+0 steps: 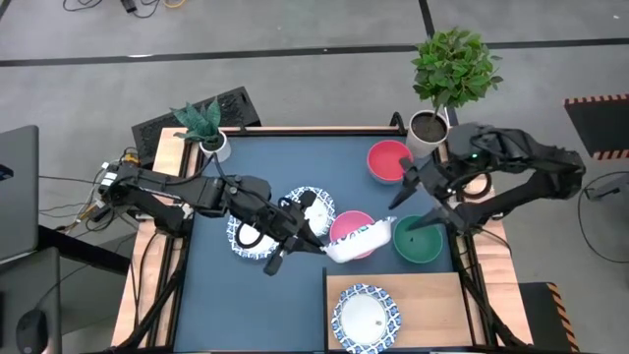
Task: Place and stack bowls onto a shelf
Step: Stack the white patterned bowl on the white patterned bowl on the shelf
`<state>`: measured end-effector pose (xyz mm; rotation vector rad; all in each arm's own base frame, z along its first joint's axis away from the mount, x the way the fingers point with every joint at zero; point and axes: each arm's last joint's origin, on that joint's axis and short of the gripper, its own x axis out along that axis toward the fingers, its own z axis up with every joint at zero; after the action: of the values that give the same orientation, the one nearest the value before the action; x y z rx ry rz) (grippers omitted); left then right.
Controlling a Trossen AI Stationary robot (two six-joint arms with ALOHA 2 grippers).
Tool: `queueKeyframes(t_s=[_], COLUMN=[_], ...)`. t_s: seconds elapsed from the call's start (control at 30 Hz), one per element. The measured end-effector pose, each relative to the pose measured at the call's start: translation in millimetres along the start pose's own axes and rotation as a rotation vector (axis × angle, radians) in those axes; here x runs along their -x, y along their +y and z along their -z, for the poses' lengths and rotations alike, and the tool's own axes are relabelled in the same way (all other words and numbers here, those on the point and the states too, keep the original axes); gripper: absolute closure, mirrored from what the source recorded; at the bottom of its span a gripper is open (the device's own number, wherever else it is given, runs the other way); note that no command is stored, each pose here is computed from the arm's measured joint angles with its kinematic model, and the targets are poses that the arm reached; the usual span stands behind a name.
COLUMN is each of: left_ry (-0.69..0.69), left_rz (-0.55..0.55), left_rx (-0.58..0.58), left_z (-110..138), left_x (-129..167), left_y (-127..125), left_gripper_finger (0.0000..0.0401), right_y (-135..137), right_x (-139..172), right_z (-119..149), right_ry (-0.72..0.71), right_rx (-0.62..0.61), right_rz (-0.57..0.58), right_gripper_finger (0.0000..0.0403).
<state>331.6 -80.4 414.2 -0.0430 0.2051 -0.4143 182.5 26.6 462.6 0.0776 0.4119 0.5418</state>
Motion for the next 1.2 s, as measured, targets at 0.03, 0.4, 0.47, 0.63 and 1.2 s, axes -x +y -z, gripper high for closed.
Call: queueKeyframes(t_s=[0.03,0.4,0.47,0.63,1.2], left_ry=[0.006,0.016,0.015,0.01,0.058], left_rz=[-0.001,-0.025,-0.024,-0.028,-0.155], left_rx=[0.001,0.003,0.002,0.002,-0.039], left_z=[1,2,1,1,5], left_x=[0,0,0,0,1], left_y=[0,1,1,1,5], left_gripper_finger=[0.0399,0.0399,0.0399,0.0399,0.0385], right_y=[-1,3,1,-5,-11], right_x=[-3,-22,-27,-38,-54], right_z=[-1,-4,-5,-5,0], right_ry=[-0.002,0.003,0.006,0.016,0.081], right_rx=[0.003,0.098,0.098,0.091,0.039], right_rz=[-0.017,-0.125,-0.127,-0.123,-0.161], right_gripper_finger=[0.0103,0.0118,0.012,0.0124,0.0378])
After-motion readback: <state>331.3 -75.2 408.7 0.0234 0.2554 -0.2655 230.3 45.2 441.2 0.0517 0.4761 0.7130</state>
